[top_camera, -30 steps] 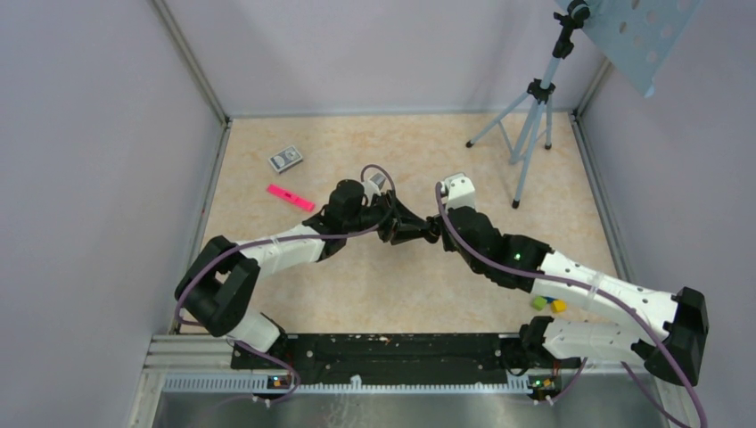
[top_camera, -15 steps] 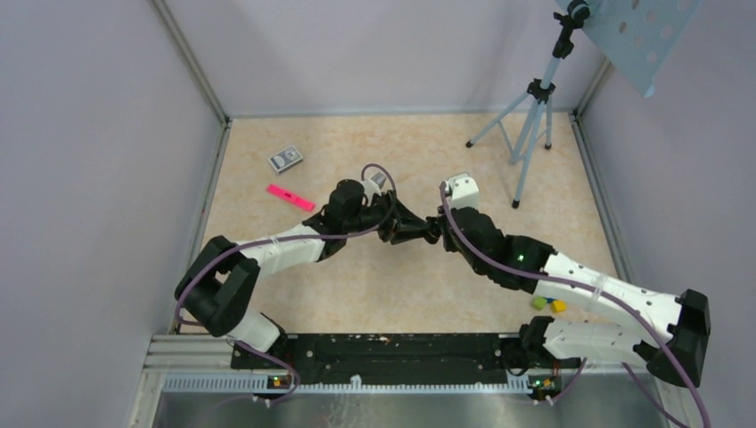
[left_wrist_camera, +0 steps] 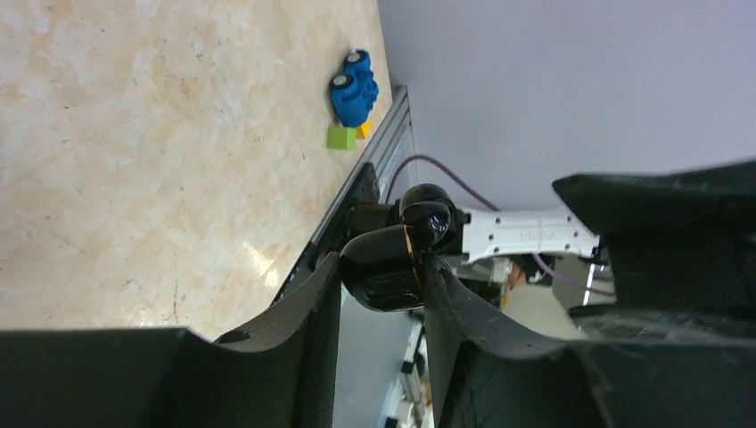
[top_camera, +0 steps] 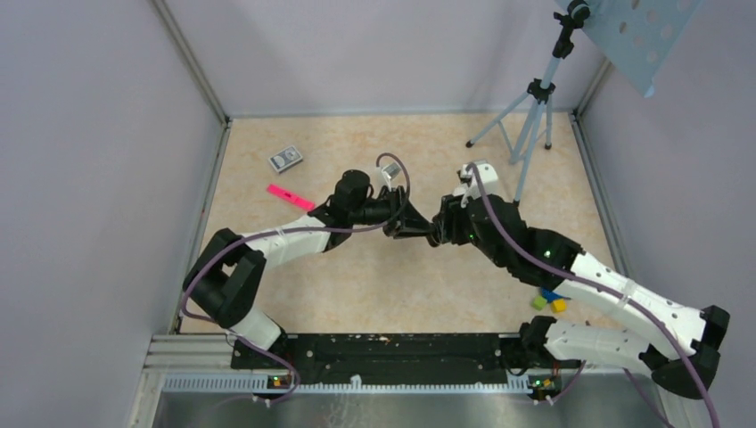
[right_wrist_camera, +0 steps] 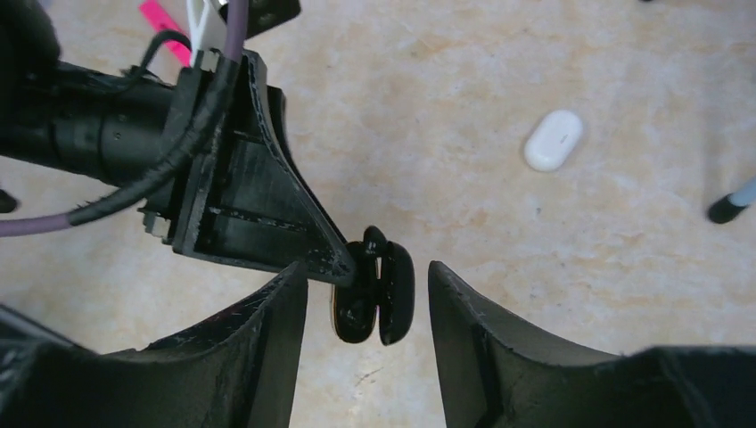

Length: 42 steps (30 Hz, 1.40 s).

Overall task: Insert the wireless bluetooth earbuds into the charging case
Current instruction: Pass from the left arm to the right

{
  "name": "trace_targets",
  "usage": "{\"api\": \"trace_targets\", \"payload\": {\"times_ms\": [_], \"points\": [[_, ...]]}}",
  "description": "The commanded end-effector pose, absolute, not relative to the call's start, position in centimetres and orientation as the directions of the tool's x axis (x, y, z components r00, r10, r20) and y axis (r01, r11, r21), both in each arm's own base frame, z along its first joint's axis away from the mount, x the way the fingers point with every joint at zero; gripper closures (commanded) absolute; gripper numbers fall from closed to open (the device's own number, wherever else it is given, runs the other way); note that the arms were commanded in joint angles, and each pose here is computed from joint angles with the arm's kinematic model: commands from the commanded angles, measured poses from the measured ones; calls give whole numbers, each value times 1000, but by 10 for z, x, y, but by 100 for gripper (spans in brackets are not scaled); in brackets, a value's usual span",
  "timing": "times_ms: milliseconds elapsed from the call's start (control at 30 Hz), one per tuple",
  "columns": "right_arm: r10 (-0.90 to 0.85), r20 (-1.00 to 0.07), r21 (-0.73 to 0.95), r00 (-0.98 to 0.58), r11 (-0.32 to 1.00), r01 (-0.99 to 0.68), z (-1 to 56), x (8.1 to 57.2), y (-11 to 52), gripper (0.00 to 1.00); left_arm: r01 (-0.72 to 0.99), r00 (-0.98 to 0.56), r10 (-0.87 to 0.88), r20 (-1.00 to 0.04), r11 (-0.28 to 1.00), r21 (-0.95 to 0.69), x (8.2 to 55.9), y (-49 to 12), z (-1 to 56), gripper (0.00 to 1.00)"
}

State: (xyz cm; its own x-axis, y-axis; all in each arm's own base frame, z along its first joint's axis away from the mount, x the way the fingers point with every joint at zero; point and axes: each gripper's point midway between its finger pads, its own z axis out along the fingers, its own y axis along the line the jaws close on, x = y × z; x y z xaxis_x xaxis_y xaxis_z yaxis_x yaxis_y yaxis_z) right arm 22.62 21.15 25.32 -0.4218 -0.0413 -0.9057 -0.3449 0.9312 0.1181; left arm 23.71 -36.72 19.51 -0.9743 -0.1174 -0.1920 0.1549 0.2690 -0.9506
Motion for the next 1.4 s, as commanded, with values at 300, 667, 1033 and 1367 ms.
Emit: {"api": "trace_targets", "payload": {"times_ms": [300, 667, 1033, 1367], "points": [[271, -686, 706, -675, 475, -526, 296, 196, 209, 50, 488, -860, 178, -478, 14, -873, 215, -353, 232, 94], [317, -611, 791, -725, 238, -563, 282, 174, 217, 44, 526, -825, 217, -522, -45, -849, 211, -349, 253, 94], [281, -617, 787, -735, 189, -587, 277, 176, 223, 39, 529, -817, 219, -533, -81, -845, 211, -351, 268, 94], [261, -586, 809, -767, 131, -573, 271, 176, 228, 38, 535, -812, 214, -543, -100, -839, 209, -350, 275, 94]]}}
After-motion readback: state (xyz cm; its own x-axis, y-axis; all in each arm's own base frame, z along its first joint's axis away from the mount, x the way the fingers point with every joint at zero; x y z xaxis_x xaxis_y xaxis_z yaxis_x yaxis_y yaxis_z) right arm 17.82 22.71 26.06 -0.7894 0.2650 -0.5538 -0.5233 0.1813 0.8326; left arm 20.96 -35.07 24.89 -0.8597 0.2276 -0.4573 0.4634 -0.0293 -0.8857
